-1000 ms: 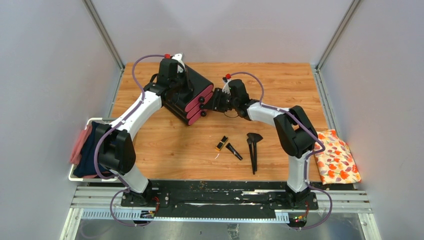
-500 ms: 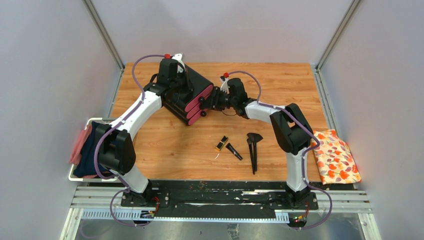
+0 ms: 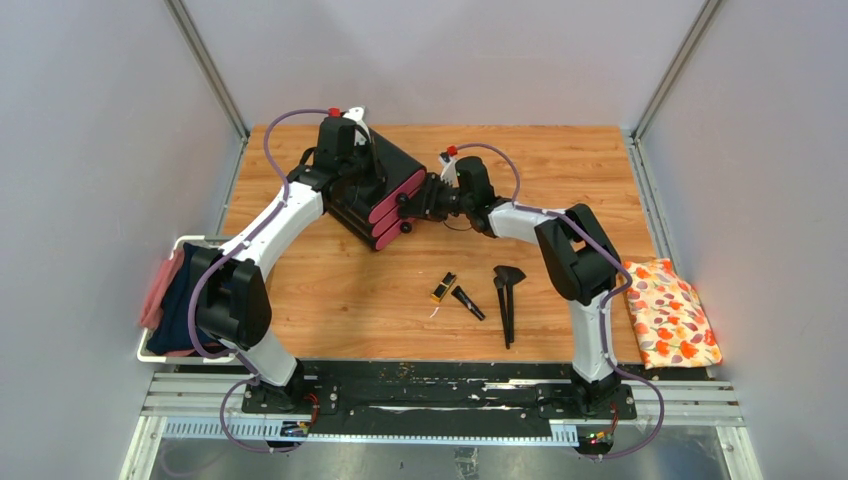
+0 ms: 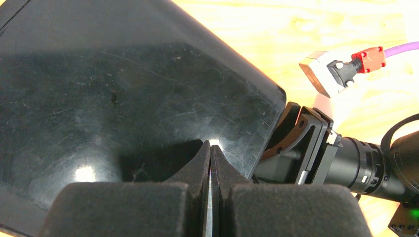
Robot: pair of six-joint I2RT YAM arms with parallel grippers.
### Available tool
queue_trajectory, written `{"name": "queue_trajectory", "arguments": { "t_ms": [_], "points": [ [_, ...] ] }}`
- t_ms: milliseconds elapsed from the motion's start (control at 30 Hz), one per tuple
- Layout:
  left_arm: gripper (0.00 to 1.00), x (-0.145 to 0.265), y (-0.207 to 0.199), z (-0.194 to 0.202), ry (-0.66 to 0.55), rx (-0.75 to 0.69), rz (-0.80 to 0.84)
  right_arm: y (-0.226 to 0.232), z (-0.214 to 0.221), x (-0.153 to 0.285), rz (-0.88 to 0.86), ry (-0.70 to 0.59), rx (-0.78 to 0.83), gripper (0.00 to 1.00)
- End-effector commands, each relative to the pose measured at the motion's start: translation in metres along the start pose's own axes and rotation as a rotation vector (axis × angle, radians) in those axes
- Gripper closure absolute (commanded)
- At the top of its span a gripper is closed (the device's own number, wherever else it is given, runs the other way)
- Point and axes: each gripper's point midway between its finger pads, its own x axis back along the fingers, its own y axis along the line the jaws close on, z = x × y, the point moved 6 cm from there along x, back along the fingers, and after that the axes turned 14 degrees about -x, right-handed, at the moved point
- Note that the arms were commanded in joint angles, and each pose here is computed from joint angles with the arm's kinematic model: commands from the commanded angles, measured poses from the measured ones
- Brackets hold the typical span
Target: Organize the makeup
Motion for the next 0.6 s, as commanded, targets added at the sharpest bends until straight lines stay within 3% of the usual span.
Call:
{"name": "queue_trajectory", "arguments": {
  "t_ms": [0,567],
  "points": [
    [1.00,-0.004,0.009,0.037,0.154,0.001,-0.035,-0.009,0.001,0.011,0.035,-0.019,-0.010,1.00],
    [1.00,-0.001,0.009,0.032,0.145,0.002,-0.035,0.003,0.018,0.057,0.056,-0.039,0.014,1.00]
  ]
}}
